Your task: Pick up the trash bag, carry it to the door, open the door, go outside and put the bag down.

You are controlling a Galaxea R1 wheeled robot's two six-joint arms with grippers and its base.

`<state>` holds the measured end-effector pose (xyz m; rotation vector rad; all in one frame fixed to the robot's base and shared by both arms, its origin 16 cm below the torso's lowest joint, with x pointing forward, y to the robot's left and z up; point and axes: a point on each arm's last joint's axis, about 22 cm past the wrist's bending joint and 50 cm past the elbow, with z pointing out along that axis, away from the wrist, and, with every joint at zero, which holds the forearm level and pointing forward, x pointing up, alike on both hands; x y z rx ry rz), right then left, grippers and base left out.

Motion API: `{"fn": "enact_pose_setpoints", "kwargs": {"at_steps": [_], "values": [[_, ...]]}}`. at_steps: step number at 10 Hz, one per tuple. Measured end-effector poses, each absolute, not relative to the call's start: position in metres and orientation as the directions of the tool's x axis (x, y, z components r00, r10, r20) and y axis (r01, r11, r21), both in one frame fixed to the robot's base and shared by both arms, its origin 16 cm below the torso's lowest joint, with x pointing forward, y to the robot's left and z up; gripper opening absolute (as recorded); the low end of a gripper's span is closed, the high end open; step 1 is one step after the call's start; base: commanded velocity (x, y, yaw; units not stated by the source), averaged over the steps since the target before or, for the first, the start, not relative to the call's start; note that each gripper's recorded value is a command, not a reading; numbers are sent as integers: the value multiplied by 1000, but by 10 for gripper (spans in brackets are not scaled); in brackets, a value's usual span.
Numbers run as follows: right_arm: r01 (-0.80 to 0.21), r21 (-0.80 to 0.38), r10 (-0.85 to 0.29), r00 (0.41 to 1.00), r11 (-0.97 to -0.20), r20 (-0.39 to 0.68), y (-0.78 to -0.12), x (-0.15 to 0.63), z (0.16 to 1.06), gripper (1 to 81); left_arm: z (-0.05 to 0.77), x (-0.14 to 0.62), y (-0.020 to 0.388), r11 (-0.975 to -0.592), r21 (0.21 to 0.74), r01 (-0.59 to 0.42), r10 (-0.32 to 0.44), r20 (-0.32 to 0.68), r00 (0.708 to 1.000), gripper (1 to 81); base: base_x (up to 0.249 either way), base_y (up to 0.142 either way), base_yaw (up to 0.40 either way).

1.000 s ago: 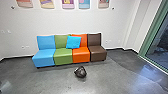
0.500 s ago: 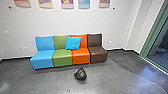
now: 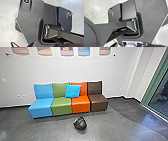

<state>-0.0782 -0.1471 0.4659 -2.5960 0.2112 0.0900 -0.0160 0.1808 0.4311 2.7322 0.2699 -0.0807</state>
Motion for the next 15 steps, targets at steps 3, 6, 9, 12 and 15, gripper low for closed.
{"fn": "enact_pose_setpoints", "kwargs": {"at_steps": [3, 6, 9, 12, 15], "values": [[-168, -502, -134, 986, -848, -103, -148, -78, 466, 811, 431, -15, 182, -905, 376, 199, 178, -89, 980, 811, 147, 0, 0], [-168, -504, -135, 986, -847, -101, -146, -77, 466, 811, 431, -15, 182, -905, 376, 199, 179, -88, 980, 811, 147, 0, 0], [-168, -500, -135, 986, -850, -101, -148, -78, 465, 811, 431, -15, 182, -905, 377, 199, 180, -87, 980, 811, 147, 0, 0], [-167, -496, -134, 986, -852, -101, -150, -78, 464, 811, 431, -15, 182, -905, 376, 200, 180, -87, 980, 811, 147, 0, 0], [-167, -496, -133, 986, -852, -102, -150, -78, 464, 811, 431, -15, 182, -905, 376, 200, 180, -87, 980, 811, 147, 0, 0]]}}
